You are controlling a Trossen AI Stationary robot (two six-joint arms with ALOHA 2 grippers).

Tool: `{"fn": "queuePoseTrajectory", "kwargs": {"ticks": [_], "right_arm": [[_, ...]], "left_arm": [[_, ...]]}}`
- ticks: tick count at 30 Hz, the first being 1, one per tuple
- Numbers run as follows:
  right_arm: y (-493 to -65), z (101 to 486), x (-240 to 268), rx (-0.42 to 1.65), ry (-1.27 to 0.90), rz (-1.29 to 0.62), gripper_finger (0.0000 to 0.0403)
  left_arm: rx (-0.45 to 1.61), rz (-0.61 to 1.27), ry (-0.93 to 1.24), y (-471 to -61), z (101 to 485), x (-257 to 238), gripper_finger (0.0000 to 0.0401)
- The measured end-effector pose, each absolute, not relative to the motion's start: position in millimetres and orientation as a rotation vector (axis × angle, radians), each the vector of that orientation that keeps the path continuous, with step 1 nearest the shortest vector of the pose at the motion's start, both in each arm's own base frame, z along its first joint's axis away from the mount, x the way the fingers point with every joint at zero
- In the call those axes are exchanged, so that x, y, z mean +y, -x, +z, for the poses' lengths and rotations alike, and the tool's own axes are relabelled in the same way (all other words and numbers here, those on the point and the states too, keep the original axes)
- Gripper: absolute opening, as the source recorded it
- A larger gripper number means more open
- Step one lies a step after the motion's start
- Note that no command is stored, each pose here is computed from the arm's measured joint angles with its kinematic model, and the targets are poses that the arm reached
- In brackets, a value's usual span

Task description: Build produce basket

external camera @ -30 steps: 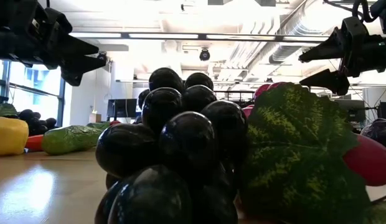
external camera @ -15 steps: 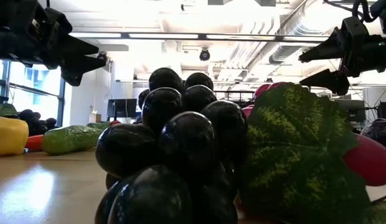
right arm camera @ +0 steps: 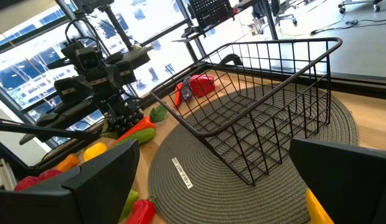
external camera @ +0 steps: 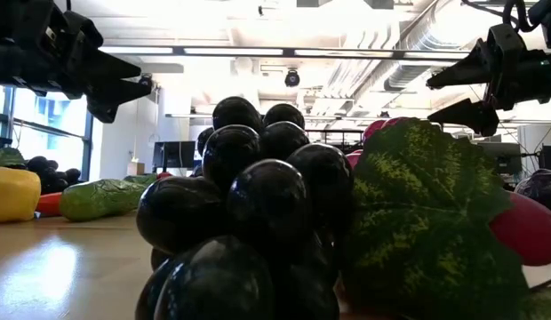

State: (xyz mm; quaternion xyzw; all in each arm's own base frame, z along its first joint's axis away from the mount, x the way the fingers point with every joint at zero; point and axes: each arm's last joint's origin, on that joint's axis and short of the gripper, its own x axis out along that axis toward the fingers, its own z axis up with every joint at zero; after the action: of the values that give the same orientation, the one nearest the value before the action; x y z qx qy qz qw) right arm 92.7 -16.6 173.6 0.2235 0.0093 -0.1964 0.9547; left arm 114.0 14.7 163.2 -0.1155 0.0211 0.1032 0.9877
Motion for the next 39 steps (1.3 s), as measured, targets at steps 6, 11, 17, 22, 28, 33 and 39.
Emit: {"fn": "queuePoseTrajectory", "kwargs": {"ticks": [6, 11, 17, 22, 28, 33, 39], "right_arm": [[-92.7, 173.6, -16.6, 0.019, -0.454, -0.399, 0.0399], [-92.6, 173.6, -16.9, 0.015, -0.455, -0.411, 0.0399], [-92.7, 173.7, -16.8, -0.003, -0.548, -0.407, 0.0399], [-92.6, 173.6, -16.8, -0.021, -0.634, -0.410, 0.0399], [-92.7, 173.6, -16.8, -0.021, -0.634, -0.410, 0.0399], [-92.7, 173.6, -16.8, -0.022, -0.638, -0.409, 0.0399], [-92.9, 173.6, -16.4, -0.040, -0.760, -0.393, 0.0399]], "left_arm": [[0.042, 0.207, 0.232, -114.0, 163.2, 14.7, 0.0195], [0.041, 0.207, 0.232, -114.0, 163.3, 14.7, 0.0195], [0.039, 0.207, 0.233, -114.0, 163.5, 14.7, 0.0195], [0.039, 0.208, 0.233, -114.0, 163.5, 14.7, 0.0195], [0.039, 0.209, 0.232, -114.0, 163.5, 14.8, 0.0195], [0.038, 0.211, 0.232, -113.9, 163.5, 14.8, 0.0195], [0.038, 0.211, 0.232, -113.9, 163.6, 14.8, 0.0195]]}}
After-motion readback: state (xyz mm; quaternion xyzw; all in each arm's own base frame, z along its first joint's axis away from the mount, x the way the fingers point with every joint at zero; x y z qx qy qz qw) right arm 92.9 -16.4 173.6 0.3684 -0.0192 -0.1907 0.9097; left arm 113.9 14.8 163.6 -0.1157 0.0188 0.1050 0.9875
